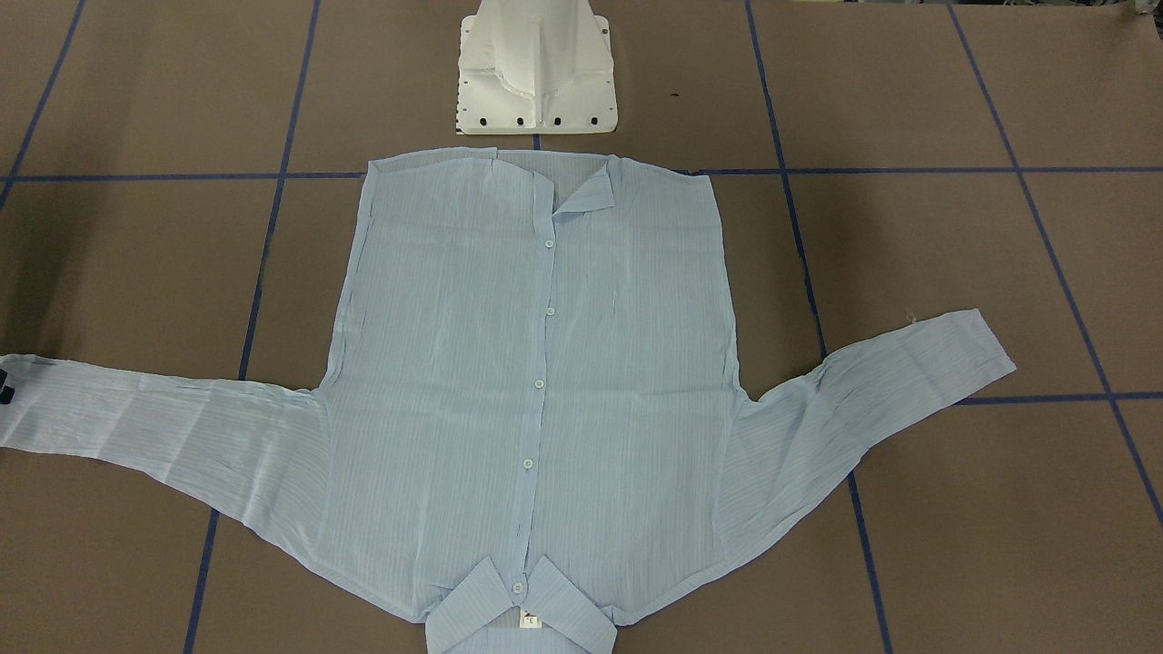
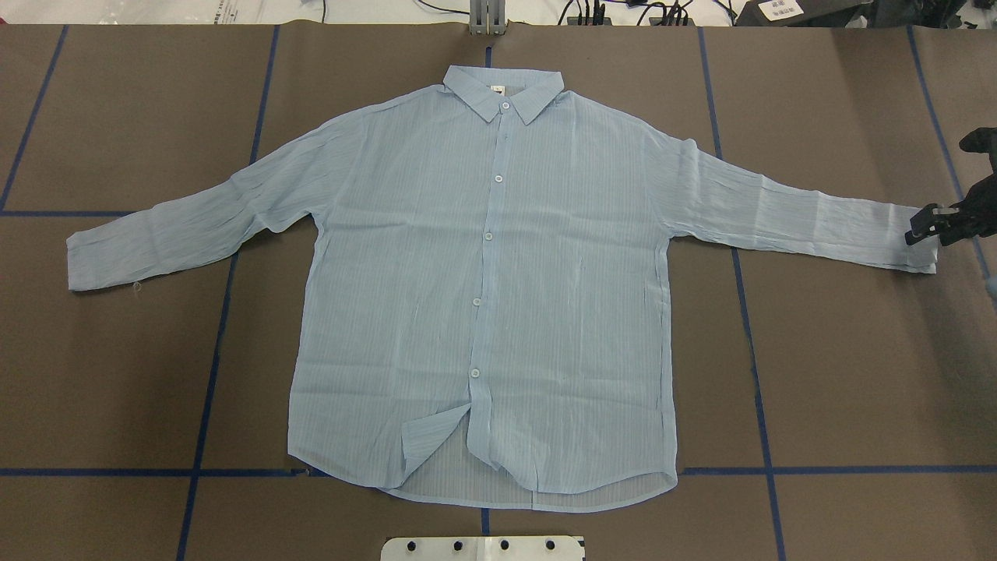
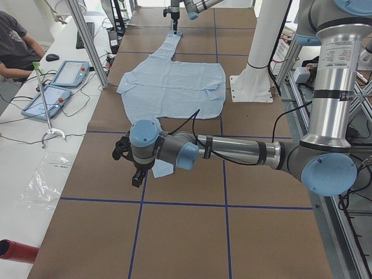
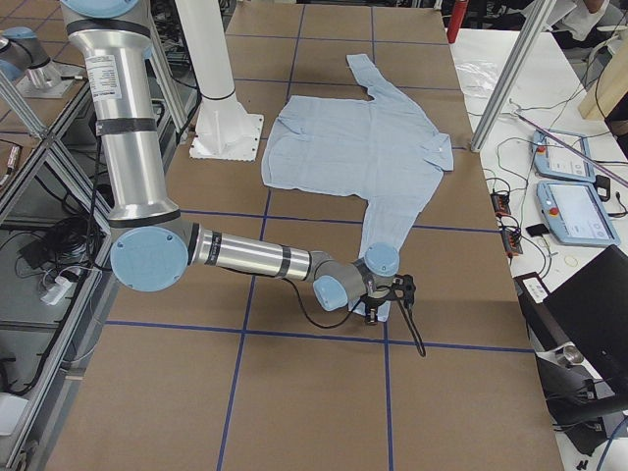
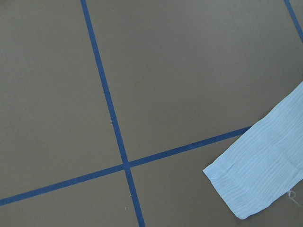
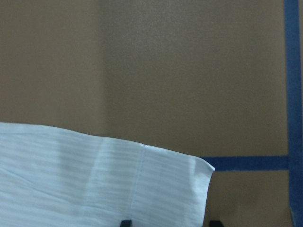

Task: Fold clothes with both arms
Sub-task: 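Lower the right gripper and grasp the cuff of the nearest sleeve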

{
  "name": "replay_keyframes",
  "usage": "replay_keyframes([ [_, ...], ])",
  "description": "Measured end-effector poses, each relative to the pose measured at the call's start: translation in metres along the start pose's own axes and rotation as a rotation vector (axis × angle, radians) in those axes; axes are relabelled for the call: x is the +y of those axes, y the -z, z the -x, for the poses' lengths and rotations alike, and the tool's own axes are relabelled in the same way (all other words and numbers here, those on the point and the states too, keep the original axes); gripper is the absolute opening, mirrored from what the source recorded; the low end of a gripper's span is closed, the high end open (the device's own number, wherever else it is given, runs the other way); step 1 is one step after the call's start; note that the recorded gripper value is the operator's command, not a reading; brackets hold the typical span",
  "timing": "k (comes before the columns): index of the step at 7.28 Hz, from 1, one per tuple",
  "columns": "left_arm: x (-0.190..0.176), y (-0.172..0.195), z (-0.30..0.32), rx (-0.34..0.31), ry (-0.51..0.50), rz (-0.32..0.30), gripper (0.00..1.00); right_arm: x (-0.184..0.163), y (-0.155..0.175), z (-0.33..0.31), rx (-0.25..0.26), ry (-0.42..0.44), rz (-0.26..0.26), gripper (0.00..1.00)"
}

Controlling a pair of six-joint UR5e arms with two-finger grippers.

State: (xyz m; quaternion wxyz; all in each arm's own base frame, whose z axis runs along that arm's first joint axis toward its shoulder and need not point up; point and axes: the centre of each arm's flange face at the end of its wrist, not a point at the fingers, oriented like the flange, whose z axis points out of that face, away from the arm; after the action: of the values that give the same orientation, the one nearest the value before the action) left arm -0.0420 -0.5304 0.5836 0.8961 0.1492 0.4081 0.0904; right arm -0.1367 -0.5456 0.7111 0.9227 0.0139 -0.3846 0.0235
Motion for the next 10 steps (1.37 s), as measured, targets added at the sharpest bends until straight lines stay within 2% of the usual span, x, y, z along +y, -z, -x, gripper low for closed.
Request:
replay_keyframes([
  [2, 0.0, 0.0, 0.0, 0.0, 0.001, 0.0, 0.99, 0.0, 0.0, -0.001, 0.001, -0.005, -0.001, 0.11],
  [3, 0.0, 0.0, 0.0, 0.0, 0.001, 0.0, 0.99, 0.0, 0.001, -0.001, 0.001, -0.007, -0.003, 0.0],
  [7, 0.001, -0.001, 0.001, -0.001, 0.002, 0.002, 0.99, -0.011, 0.021, 0.006, -0.018, -0.003, -0.04, 0.0],
  [10, 0.002, -0.002, 0.003, -0.001, 0.006, 0.005, 0.99, -0.024, 0.075, 0.058, -0.083, 0.067, -0.137, 0.0],
])
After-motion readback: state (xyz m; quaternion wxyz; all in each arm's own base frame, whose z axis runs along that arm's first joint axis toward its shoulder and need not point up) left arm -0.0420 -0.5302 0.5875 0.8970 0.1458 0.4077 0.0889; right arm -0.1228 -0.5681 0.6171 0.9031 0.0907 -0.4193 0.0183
